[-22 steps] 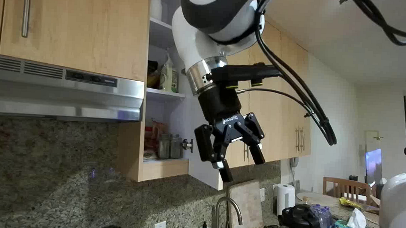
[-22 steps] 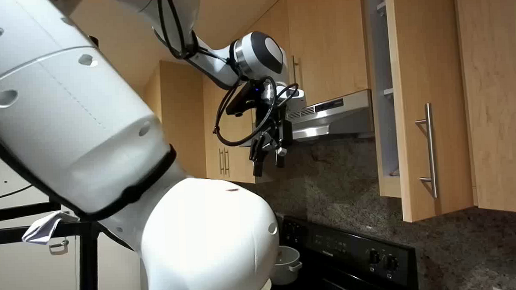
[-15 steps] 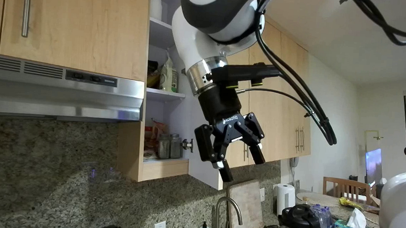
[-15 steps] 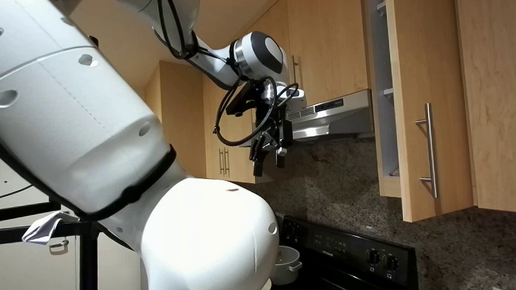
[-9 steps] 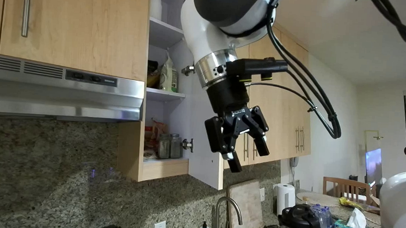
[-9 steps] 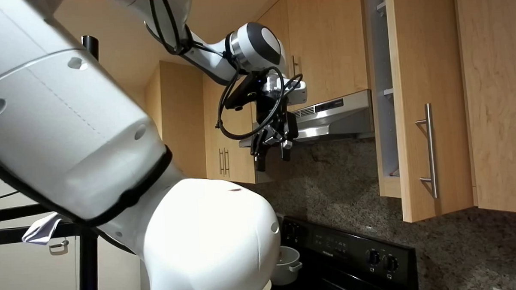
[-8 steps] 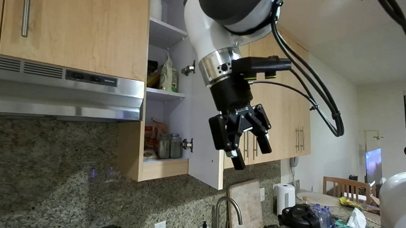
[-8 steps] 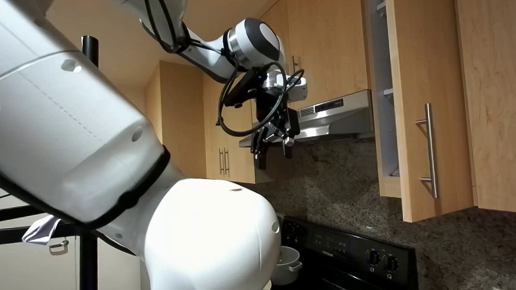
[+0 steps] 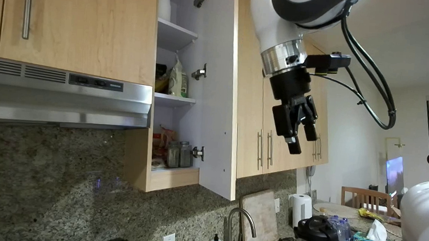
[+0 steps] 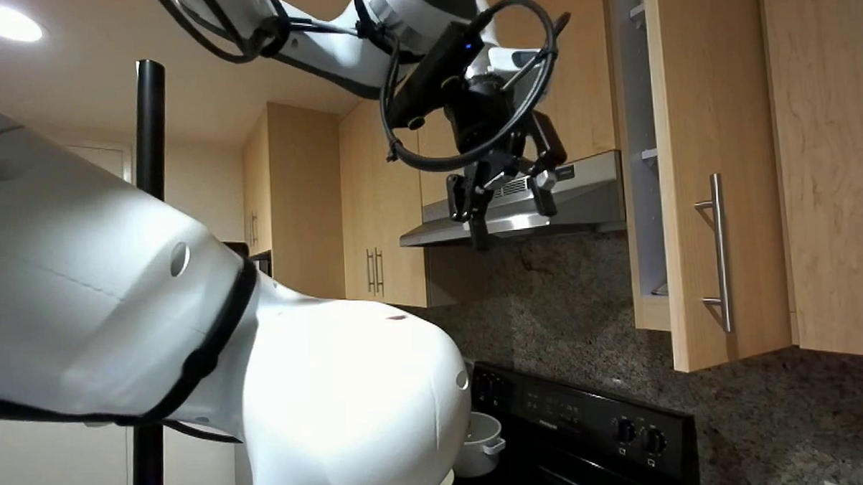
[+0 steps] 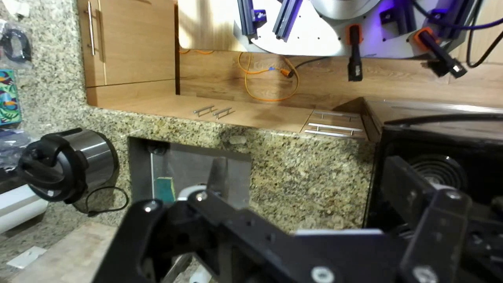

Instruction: Close the cabinet door

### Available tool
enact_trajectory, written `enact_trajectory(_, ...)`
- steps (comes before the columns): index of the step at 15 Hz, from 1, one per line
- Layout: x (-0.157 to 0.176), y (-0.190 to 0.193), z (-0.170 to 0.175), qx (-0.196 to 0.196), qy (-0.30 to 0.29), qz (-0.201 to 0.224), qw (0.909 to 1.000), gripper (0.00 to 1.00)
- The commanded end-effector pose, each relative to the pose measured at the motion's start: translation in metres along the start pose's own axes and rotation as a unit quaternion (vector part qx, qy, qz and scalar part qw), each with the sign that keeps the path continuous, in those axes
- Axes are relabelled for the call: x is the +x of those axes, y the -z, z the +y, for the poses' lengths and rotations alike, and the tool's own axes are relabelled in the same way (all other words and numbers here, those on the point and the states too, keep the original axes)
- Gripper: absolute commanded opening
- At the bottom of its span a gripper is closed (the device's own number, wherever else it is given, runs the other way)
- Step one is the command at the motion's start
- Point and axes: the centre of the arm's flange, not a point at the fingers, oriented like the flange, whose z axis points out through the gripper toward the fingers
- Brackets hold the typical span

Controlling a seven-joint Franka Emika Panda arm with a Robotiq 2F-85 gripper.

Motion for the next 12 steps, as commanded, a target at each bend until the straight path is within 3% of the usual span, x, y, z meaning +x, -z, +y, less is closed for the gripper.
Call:
enact_trajectory(1, 0.000, 0.000, 0.049, 0.019, -0.062, 0.074, 0.9951, 1.00)
enact_trajectory(4, 0.012, 0.011, 0.076, 0.043, -0.119, 0.128, 0.9836, 1.00)
enact_trajectory(5, 0.018, 0.012, 0.082, 0.035, -0.142, 0.120, 0.9819, 1.00)
enact_trajectory(6, 0.005, 0.014, 0.075, 0.051, -0.103, 0.116, 0.9865, 1.00)
enact_trajectory(12, 0.010, 0.011, 0.084, 0.048, -0.130, 0.117, 0.9834, 1.00)
